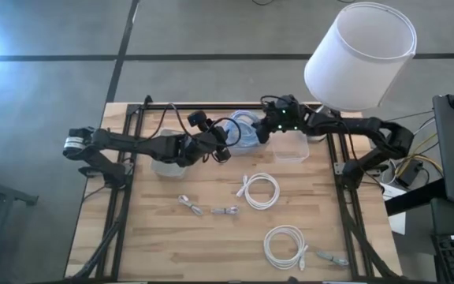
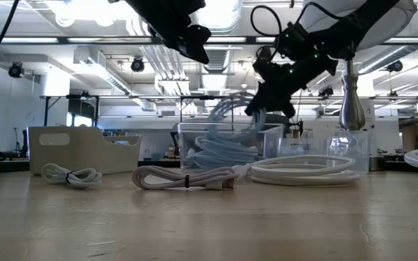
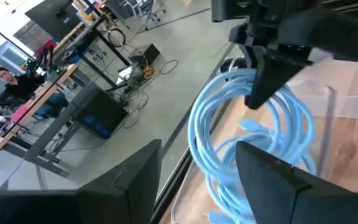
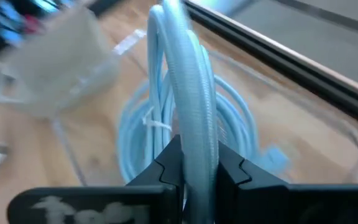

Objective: Pick & Place USB Port
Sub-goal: Put the blue HDMI cable into the left transparent bin

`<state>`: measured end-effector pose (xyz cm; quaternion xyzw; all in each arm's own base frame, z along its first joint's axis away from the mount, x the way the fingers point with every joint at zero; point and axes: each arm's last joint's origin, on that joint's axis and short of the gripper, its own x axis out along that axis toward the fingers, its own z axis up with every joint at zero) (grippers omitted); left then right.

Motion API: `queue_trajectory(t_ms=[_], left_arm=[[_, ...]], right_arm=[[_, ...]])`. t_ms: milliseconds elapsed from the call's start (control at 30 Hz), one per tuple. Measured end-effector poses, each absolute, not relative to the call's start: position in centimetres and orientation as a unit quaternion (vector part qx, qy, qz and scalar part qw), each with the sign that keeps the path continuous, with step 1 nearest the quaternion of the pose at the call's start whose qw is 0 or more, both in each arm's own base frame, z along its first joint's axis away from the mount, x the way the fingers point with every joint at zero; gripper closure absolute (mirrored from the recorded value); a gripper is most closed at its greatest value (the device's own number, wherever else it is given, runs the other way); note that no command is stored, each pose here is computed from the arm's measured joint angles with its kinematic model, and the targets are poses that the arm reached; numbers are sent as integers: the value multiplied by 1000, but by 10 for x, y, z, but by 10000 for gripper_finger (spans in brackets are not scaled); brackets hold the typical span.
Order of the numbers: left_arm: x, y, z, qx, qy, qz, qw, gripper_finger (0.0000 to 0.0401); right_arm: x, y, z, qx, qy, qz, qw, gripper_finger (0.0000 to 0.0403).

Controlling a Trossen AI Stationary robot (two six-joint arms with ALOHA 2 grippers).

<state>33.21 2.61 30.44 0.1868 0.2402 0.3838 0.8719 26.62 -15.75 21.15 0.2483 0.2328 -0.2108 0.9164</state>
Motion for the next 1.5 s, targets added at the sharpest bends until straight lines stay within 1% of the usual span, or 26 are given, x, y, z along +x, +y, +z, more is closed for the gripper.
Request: queue_trajectory(t_ms=[167,267,400,533,700,800,900,1100,1300,1400,1500], left_arm=[[332,26,304,186,240,384,872,192],[332,26,304,186,241,384,872,192],[332,26,304,187,242,384,871,192],[332,26,304,188,242,384,871,192],[332,27,304,188,242,384,871,192],[332,27,304,188,242,384,871,193],[332,27,304,188,243,384,871,192],[332,27,304,188,243,384,871,192],[332,27,304,188,244,384,870,193],[331,27,302,192,254,382,868,193],[329,27,299,189,266,382,865,193]], right_arm=[[269,-161,220,277,174,-177,928,365],[270,-161,222,277,165,-168,932,365],[270,-160,220,279,170,-162,931,365],[263,-156,203,293,205,-174,917,365],[259,-155,195,287,211,-202,912,365],[258,-153,191,289,217,-204,910,362],[257,-152,190,285,224,-203,909,349],[257,-152,191,262,230,-197,916,302],[261,-154,213,226,220,-182,931,262],[258,-153,227,195,250,-184,930,250],[252,-151,236,185,302,-208,912,242]])
